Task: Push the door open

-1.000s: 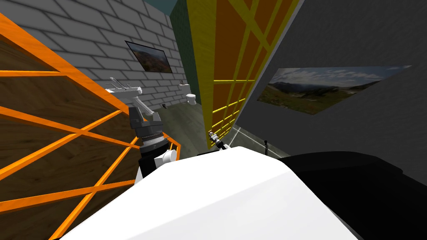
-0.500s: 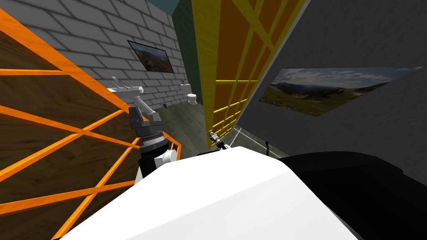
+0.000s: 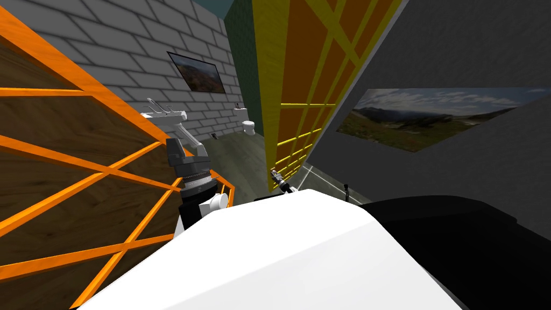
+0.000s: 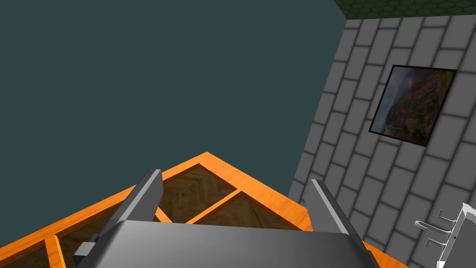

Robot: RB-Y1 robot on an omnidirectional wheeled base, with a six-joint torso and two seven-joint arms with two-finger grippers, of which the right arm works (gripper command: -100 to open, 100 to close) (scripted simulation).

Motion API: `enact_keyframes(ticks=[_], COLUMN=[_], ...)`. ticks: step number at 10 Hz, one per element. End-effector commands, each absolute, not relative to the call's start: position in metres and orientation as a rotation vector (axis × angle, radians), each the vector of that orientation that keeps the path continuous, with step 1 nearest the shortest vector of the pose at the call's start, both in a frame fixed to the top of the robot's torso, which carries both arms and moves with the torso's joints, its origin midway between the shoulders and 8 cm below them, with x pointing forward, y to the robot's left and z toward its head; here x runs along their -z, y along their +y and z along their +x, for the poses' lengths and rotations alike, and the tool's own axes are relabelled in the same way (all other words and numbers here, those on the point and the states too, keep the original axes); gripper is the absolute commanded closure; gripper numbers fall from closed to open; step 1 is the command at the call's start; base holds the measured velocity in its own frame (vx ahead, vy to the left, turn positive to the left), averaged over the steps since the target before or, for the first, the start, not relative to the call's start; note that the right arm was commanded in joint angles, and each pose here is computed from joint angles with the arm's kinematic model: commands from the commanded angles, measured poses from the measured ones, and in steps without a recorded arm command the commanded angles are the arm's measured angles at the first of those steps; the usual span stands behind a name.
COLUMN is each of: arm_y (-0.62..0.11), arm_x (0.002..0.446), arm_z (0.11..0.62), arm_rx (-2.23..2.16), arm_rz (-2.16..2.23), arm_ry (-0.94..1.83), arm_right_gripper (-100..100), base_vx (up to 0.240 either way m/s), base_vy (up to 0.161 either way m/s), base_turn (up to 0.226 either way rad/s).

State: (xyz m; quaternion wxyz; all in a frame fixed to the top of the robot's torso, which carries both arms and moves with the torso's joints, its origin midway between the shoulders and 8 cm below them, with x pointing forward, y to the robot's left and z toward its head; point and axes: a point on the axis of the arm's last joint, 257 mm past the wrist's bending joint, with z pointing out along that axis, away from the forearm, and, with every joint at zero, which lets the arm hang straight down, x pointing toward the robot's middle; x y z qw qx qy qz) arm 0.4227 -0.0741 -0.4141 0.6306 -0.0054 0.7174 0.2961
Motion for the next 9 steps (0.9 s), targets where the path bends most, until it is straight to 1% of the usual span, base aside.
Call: enact_keyframes(ticks=[1, 5, 9], arm_y=[-0.09, -0.09, -0.102], arm_x=[0.404, 0.404, 0.402], arm_z=[0.434, 0.434, 0.437], arm_rx=[-0.698, -0.701, -0.787], arm_rz=[0.052, 0.056, 0.196], arm_ry=[1.617, 1.617, 1.61], arm_right_gripper=[100, 100, 100], base_vx=[0.034, 0.014, 0.031], base_vy=[0.028, 0.009, 0.022], base_turn=[0.027, 0.004, 0.024])
